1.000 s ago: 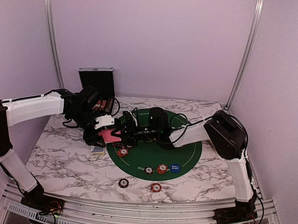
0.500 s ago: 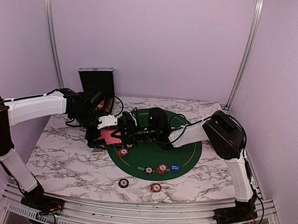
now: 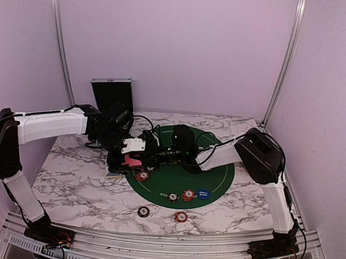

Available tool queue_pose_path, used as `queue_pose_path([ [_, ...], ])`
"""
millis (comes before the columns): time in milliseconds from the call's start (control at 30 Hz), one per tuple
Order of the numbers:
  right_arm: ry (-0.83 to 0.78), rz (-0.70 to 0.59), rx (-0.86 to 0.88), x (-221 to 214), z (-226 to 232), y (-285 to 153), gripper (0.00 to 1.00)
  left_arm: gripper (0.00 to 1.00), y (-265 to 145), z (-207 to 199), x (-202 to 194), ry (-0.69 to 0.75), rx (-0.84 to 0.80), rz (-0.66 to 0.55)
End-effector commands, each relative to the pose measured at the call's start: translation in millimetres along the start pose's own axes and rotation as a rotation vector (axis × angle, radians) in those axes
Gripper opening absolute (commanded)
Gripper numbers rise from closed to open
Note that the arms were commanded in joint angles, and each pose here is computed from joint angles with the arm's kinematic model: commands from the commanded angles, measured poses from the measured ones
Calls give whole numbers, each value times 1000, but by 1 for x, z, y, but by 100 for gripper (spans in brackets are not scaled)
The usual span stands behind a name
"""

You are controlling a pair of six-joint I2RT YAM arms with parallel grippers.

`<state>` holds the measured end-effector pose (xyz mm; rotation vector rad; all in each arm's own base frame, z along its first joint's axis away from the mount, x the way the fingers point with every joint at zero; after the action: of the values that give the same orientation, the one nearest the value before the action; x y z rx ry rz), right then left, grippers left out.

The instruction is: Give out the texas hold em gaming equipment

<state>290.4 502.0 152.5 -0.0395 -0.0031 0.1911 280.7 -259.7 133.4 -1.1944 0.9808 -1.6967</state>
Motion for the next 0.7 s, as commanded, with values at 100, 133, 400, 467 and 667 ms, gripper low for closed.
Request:
queue_pose_path([
  [100,-33,-4,63,2,14,-1,7,88,1,24,7,8,71,11],
  [133,-29,-7,66,3,14,-2,7,85,1,24,8,9,73,10],
  [400,-21,-2,92,2,14,-3,9,61,3,29,11,19,76,14],
  [467,-21,-4,92,3,14,-4,11,54,3,29,12,27,78,16],
  [667,-18,-4,85,4,11,-2,25,41,2,30,18,47,85,20],
])
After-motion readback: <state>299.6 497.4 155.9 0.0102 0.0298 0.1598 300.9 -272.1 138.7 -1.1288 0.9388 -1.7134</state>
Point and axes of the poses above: each gripper's point midway between its finger pads, its own y axis out along the fingers, its own z axis along the line the jaws close on, x = y × z, the point moved 2 cm from there along -y, back along the fingers, and after that the axes turned 12 degrees about y, right-handed, at the moved point
